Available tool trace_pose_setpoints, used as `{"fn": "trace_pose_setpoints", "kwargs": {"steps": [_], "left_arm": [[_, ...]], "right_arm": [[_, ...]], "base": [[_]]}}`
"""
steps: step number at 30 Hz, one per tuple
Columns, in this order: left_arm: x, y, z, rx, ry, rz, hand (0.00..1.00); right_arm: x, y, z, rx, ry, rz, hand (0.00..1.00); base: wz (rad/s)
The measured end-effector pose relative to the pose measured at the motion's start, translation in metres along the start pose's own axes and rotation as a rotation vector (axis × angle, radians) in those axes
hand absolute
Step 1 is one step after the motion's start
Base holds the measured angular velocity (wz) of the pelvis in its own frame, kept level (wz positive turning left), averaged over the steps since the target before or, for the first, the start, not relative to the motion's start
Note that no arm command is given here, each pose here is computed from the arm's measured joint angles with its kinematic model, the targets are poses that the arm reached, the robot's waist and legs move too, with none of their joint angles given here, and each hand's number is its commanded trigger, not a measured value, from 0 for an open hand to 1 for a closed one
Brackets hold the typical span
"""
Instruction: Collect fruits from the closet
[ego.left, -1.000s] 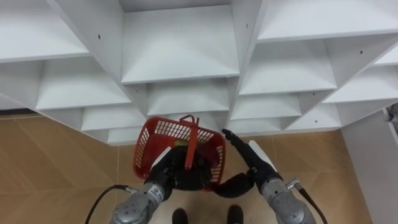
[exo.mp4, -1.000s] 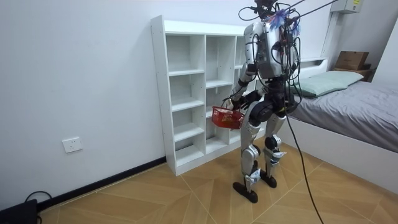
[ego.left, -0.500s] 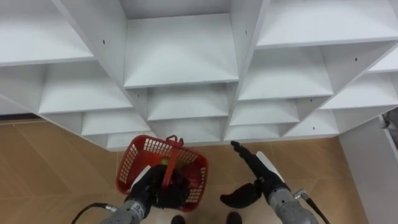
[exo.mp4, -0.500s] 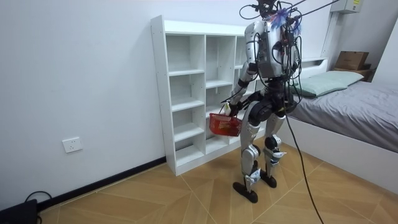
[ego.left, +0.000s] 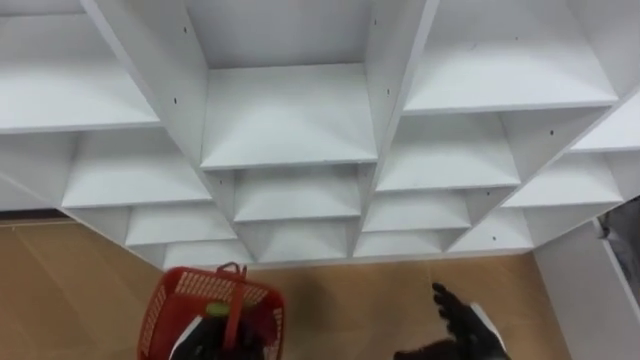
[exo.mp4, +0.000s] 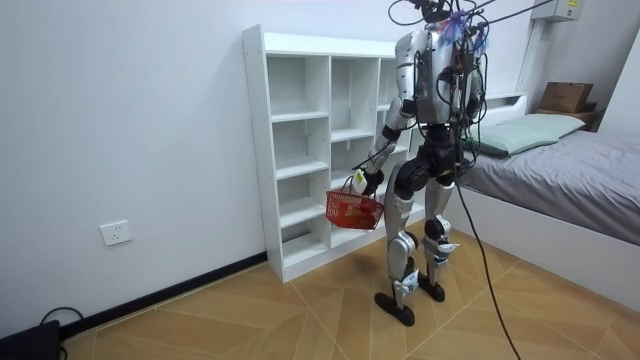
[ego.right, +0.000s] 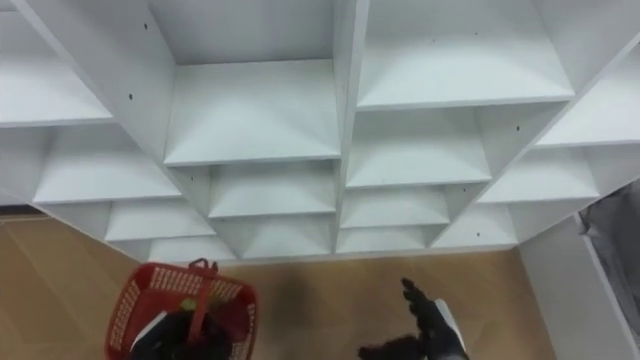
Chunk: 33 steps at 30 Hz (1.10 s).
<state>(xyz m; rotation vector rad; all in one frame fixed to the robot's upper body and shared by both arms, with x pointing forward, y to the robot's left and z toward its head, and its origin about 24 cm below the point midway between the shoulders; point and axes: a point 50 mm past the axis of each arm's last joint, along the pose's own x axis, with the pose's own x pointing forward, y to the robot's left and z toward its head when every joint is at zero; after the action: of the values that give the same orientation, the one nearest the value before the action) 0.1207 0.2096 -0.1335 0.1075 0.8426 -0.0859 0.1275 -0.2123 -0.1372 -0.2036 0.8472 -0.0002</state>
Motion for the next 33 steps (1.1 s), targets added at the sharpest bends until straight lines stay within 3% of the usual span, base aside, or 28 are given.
{"fn": "trace_pose_setpoints", "kwargs": {"steps": [14, 21, 33], "left_arm": [[-0.022, 0.012, -0.043, -0.105, 0.122, 0.094, 1.0], [-0.028, 0.011, -0.064, -0.183, 0.208, 0.137, 1.0], [-0.028, 0.006, -0.072, -0.265, 0.243, 0.138, 1.0]], "right_arm": [[-0.028, -0.014, -0.07, 0.177, 0.273, -0.02, 0.0], [-0.035, -0.01, -0.085, 0.287, 0.34, -0.068, 0.0], [-0.039, -0.007, -0.094, 0.375, 0.391, -0.102, 0.0]], "base": [[0.08], [0.05], [0.01]]}}
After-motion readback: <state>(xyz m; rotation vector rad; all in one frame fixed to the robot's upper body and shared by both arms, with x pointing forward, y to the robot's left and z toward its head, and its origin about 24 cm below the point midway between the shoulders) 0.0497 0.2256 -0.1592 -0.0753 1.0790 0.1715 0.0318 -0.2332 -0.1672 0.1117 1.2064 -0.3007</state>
